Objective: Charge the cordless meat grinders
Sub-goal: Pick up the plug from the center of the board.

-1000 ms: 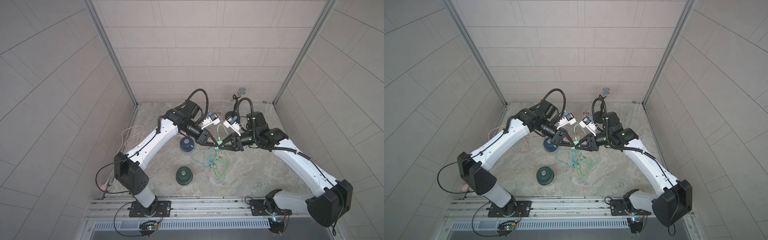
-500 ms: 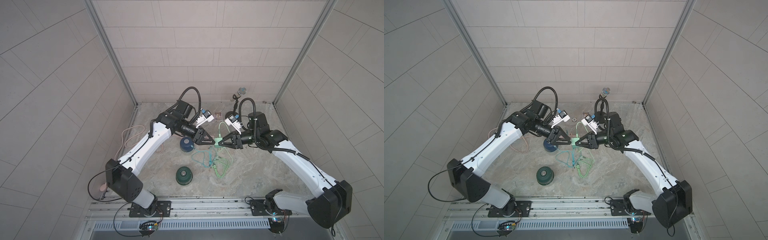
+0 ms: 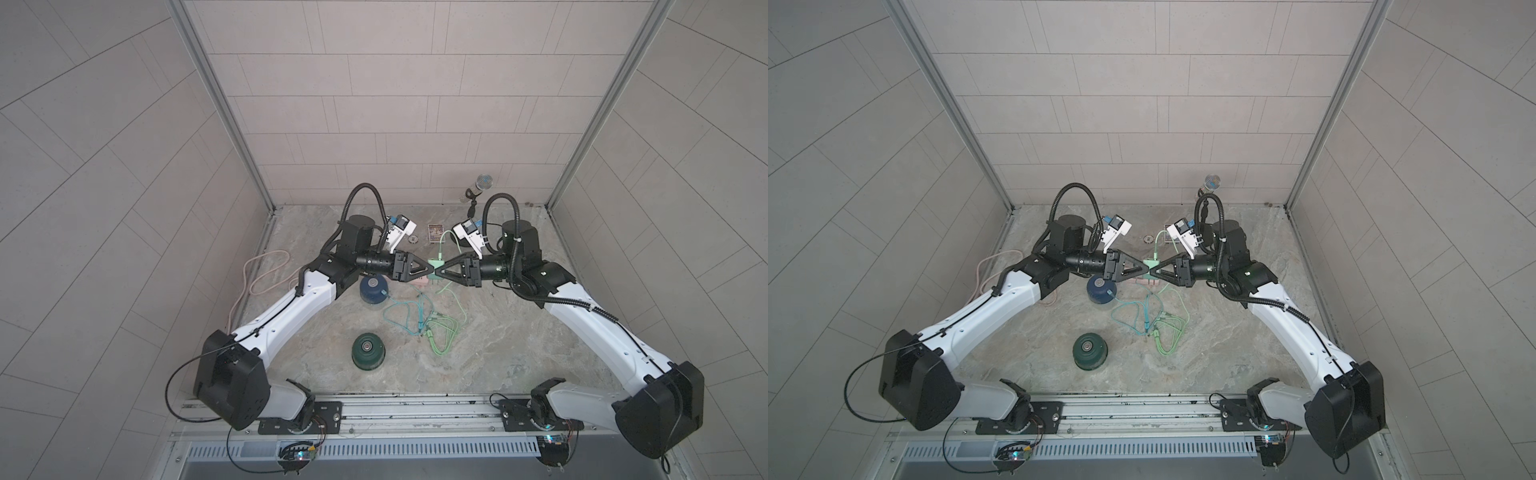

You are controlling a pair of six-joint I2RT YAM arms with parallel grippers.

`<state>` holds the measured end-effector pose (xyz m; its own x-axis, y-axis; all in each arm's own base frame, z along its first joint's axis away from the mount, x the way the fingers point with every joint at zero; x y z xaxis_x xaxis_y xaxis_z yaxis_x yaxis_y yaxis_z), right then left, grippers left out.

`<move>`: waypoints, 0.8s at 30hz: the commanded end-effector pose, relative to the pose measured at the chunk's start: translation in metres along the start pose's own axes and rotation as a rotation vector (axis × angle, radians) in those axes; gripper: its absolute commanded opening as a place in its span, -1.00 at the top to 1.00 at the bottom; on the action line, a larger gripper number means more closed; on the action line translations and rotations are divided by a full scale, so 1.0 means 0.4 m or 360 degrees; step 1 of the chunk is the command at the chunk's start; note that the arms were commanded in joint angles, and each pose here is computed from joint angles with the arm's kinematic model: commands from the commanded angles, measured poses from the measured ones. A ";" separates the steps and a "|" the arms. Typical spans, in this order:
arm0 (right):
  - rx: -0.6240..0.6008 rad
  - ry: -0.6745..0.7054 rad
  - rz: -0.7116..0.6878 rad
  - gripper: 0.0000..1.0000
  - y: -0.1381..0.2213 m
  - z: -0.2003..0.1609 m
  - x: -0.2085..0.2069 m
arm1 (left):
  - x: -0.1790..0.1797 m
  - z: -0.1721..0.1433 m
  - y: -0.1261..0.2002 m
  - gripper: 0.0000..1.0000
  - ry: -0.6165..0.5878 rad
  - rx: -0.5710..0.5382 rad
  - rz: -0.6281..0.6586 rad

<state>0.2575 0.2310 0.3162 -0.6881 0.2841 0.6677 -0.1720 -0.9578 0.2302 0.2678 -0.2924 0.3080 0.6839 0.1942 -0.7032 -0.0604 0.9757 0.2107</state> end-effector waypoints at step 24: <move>-0.0113 0.0029 0.0075 0.74 0.011 0.046 0.015 | -0.046 0.014 -0.003 0.24 0.0040 -0.0022 -0.0195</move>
<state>0.2684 0.2276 0.3306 -0.6882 0.2681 0.6742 -0.2081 -0.9631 0.1705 0.2607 -0.2954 0.3150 0.6514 0.1122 -0.7504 -0.0034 0.9894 0.1450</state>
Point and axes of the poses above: each gripper's point midway between its finger pads, its own y axis back along the fingers, its own x axis along the line the jaws close on, z = x × y, the point moved 2 cm from there along y, back along the fingers, and after that the axes turned 2 degrees about -y, right-handed, at the moved point
